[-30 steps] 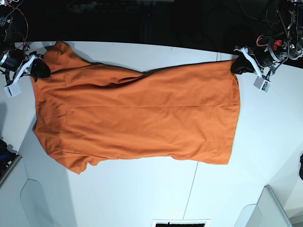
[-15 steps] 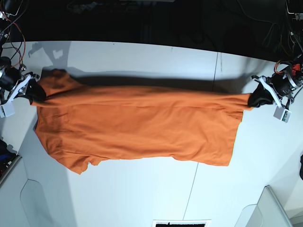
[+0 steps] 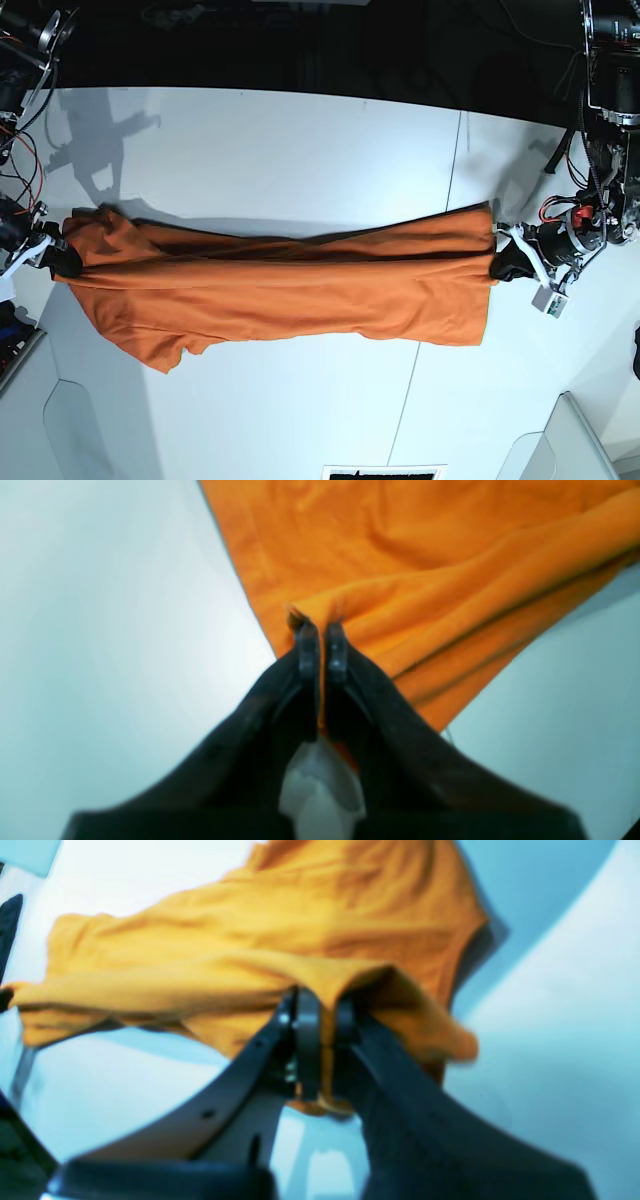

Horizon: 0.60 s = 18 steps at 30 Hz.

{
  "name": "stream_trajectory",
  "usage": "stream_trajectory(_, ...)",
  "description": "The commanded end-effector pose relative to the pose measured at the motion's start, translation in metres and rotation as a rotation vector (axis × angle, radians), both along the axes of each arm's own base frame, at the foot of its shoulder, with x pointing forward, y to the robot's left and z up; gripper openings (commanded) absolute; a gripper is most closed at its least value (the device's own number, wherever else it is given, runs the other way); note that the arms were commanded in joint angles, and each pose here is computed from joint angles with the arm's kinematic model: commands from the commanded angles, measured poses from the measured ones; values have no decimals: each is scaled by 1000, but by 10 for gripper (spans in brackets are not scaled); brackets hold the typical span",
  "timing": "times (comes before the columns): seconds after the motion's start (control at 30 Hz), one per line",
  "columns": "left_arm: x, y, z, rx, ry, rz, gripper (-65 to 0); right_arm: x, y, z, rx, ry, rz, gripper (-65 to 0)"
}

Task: Layout the t-shirt on the table in an organized manner, then fold the t-shirt properly
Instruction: 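Lift the held edge with both grippers and fold it over the shirt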

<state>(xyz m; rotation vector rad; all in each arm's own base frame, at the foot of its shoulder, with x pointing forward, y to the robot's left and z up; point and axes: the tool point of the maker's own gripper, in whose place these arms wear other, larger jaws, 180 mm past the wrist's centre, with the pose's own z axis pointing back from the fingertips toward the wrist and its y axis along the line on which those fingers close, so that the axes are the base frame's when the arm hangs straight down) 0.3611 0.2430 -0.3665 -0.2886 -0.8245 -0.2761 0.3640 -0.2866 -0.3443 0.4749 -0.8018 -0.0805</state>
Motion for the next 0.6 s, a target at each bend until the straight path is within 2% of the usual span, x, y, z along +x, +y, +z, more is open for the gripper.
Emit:
stream_trajectory(0.0, 9, 6, 11, 9, -31, 2, -650, 13, -7, 15, -6, -55, -22, -650)
stream_trajectory(0.03, 7, 5, 6, 9, -16, -2, -650, 13, -6, 10, -2, -43, -27, -650)
stream_trajectory(0.07, 4, 4, 2, 12, 1, -6, -612, 12, -4, 6, 9, -37, -29, -620)
stream_trajectory(0.13, 0, 3, -4, 17, 34, -11, -498, 10, 0, 1, 21, -22, -31, -417)
stream_trajectory(0.17, -1, 3, -5, 7, 48, -8, -455, 10, 0, 1, 23, -21, -31, -343)
stream_trajectory(0.2, -2, 2, -4, -11, 55, -4, -430, 10, 0, 1, 23, -23, -33, -307)
stream_trajectory(0.33, -2, 11, 8, -64, 57, 29, -424, 8, -14, 10, 26, -38, -76, -303)
stream_trajectory(0.47, -10, 28, 22, -150, 50, 76, -424, 1, -41, 20, 42, -67, -164, -303)
stream_trajectory(0.57, -21, 30, 18, -191, 67, 87, -423, -3, -54, 14, 7, -48, -201, -303)
